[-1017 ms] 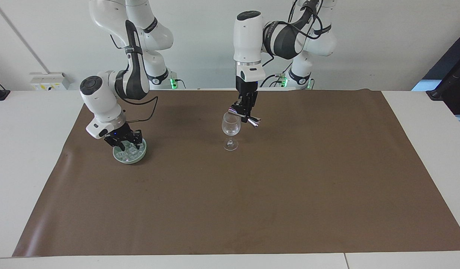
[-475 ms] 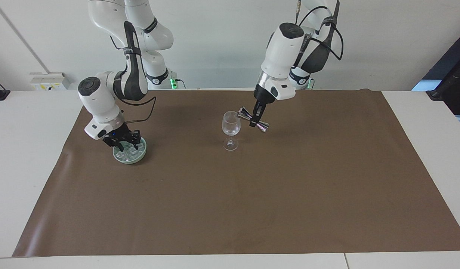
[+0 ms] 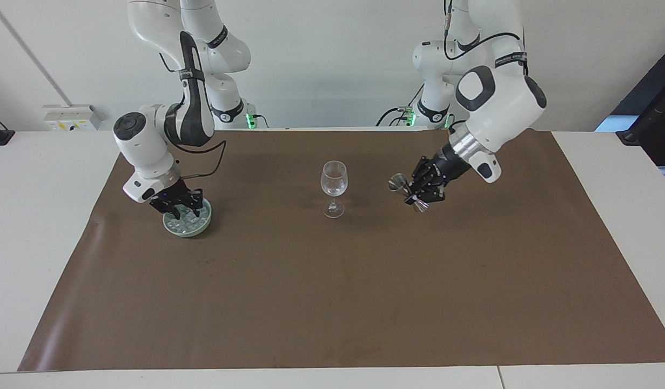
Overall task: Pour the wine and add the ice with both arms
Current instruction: 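Carry the silver cup back with the left gripper toward its spot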
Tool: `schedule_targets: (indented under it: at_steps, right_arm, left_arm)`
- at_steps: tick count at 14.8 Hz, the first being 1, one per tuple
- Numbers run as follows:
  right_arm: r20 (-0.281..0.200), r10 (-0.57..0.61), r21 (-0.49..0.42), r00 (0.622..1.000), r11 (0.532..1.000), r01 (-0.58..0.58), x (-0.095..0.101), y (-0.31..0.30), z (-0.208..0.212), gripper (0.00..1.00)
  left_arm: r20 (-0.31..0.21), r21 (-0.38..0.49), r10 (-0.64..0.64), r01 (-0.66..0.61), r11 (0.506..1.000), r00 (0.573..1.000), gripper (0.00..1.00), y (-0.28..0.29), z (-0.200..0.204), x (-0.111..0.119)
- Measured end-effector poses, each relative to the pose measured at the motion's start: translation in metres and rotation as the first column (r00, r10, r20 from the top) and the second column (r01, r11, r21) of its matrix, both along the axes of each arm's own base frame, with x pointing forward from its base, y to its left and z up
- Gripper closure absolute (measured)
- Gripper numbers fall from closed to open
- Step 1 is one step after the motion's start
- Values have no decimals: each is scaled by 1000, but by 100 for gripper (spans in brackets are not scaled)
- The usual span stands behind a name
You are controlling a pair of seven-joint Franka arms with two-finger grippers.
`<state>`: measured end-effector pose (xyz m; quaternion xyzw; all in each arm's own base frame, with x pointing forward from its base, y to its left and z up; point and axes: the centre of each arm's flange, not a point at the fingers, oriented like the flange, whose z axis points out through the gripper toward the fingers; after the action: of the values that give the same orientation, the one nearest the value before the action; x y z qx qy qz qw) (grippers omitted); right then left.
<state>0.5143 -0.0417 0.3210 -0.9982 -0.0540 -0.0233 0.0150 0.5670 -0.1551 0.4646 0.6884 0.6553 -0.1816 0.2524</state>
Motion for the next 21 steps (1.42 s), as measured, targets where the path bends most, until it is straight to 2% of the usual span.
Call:
schedule_targets:
  at_steps: [2, 5, 8, 10, 12, 17, 21]
  right_arm:
    - [0, 0, 0, 1000, 1000, 0, 0, 0, 0, 45]
    - [0, 0, 0, 1000, 1000, 0, 0, 0, 0, 48]
    - [0, 0, 0, 1000, 1000, 0, 0, 0, 0, 48]
    - [0, 0, 0, 1000, 1000, 0, 0, 0, 0, 49]
    - [0, 0, 0, 1000, 1000, 0, 0, 0, 0, 52]
    - [0, 1, 0, 1000, 1000, -1, 0, 0, 0, 57]
    - [-1, 1, 0, 1000, 1000, -1, 0, 0, -1, 57]
  left_arm:
    - [-36, -31, 54, -55, 998, 998, 78, 60, -18, 15]
    - [-81, -65, 76, -82, 995, 994, 78, 133, -43, 26]
    - [-104, -140, 138, -152, 978, 985, 78, 160, -59, 39]
    - [-148, -184, 158, -184, 966, 976, 78, 181, -84, 49]
    - [-150, -256, 171, -205, 945, 974, 78, 211, -110, 57]
    - [-166, -392, 249, -296, 871, 954, 78, 263, -148, 51]
    - [-171, -475, 304, -349, 808, 937, 78, 271, -183, 24]
